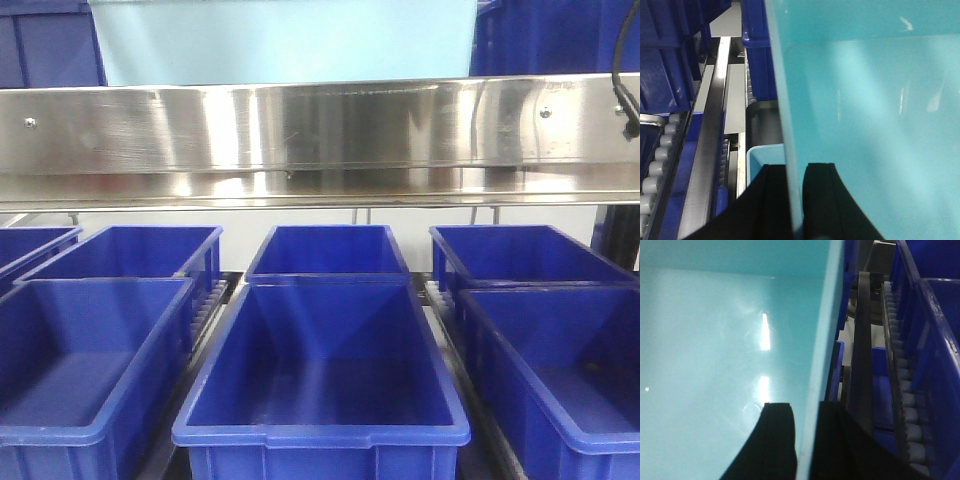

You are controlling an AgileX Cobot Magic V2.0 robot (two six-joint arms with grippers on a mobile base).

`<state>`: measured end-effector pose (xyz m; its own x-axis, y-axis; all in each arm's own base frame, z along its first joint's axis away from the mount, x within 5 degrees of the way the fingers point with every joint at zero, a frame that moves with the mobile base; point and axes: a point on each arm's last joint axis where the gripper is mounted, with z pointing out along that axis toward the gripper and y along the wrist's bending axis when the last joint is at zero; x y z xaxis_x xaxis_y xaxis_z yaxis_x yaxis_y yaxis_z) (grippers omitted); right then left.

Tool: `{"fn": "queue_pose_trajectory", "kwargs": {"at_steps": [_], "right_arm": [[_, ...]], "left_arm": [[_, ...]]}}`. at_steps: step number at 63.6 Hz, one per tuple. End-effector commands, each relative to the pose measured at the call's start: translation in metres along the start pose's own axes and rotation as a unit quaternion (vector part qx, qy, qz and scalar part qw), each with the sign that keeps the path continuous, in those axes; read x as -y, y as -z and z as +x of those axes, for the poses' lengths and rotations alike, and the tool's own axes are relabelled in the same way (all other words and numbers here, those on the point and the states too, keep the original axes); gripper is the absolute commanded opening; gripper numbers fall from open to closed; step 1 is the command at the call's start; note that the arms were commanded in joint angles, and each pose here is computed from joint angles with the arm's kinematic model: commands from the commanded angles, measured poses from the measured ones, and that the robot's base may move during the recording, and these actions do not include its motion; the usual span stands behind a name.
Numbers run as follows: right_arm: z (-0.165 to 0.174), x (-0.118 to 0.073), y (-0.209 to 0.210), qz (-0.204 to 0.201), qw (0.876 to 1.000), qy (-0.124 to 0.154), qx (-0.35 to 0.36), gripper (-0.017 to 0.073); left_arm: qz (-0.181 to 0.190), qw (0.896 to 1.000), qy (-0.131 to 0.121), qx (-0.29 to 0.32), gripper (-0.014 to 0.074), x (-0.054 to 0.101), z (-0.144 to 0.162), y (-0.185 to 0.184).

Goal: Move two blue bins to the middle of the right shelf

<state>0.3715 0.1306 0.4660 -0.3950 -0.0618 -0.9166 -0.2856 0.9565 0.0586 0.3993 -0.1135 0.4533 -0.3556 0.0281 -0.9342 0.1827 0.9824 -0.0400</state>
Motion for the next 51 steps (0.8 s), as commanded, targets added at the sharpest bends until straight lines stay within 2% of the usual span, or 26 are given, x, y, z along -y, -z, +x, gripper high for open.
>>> {"fn": "queue_pose_trajectory", "kwargs": {"at_steps": [1,51], "right_arm": [[-0.0131,-0.0167,0.0091,-0.051,0.997,-0.028,0.053,-0.0153],[-0.0124,-0.0167,0.0091,-0.051,0.997,-0.028,0.049,-0.0153]], "left_arm": [[0.029,0.999,0.014,0.035,-0.0111,0.0110,-0.0081,0.0027],[0.029,0.999,0.014,0.030,-0.0111,0.0108,-0.0073,0.0028]]}}
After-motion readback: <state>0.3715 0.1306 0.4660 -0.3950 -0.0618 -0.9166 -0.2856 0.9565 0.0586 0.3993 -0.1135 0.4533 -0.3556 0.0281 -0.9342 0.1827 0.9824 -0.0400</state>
